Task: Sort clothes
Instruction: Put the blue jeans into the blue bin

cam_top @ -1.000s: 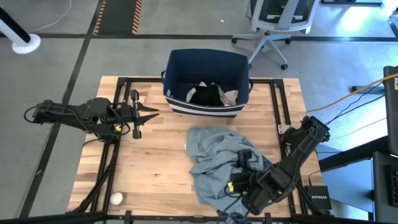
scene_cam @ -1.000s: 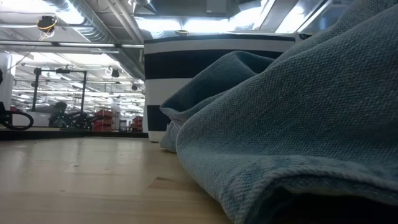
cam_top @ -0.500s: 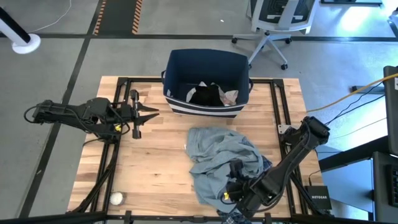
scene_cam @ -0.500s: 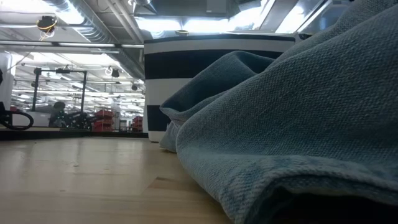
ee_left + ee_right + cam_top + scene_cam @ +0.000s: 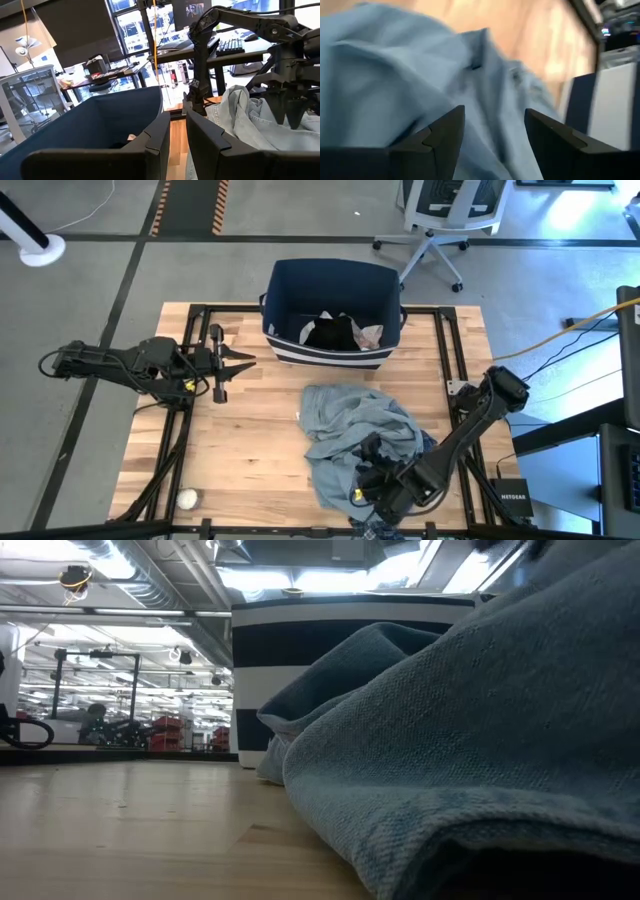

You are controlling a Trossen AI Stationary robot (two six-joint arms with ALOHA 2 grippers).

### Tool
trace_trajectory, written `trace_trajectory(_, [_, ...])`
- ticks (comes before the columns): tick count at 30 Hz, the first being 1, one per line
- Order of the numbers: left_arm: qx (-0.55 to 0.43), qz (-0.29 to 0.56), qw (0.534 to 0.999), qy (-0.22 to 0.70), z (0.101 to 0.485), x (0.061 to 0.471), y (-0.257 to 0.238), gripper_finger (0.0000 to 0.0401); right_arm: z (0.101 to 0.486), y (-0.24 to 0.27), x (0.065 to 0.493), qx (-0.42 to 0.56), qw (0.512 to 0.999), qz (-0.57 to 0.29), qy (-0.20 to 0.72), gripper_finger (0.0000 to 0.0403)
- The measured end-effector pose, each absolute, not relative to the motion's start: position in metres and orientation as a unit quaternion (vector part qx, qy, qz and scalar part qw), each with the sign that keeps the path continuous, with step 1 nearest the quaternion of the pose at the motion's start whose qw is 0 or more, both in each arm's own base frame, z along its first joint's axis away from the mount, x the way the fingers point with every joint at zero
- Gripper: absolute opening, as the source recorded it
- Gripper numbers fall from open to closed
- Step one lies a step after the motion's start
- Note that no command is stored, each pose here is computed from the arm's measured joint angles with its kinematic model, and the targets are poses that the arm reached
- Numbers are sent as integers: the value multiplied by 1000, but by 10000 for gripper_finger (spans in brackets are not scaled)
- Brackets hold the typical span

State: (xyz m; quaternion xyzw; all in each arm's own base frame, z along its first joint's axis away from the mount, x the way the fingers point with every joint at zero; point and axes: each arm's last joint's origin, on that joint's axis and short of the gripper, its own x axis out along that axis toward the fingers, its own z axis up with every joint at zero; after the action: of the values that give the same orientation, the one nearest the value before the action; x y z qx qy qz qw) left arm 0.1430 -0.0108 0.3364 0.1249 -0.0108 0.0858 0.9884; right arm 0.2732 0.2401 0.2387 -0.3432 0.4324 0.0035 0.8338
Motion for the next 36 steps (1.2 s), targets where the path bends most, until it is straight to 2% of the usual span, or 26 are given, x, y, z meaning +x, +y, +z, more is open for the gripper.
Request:
trace_trajectory(6, [125,86,988,-11,337,143,-11,59,242,225,294,-345,842,-15,415,224])
trace_trajectory(15, [128,86,988,-11,337,143,-11,59,258,221,306,-339,848,10,406,224])
trace_trajectory(23, [128,86,988,-11,336,143,-11,59,304,236,303,-296,871,53,389,224])
trace_trajectory(31, [126,86,988,-11,336,143,-11,59,314,240,311,-219,911,30,348,224])
trace_trajectory(36, [125,86,988,-11,336,143,-11,59,320,232,322,-209,912,71,346,224])
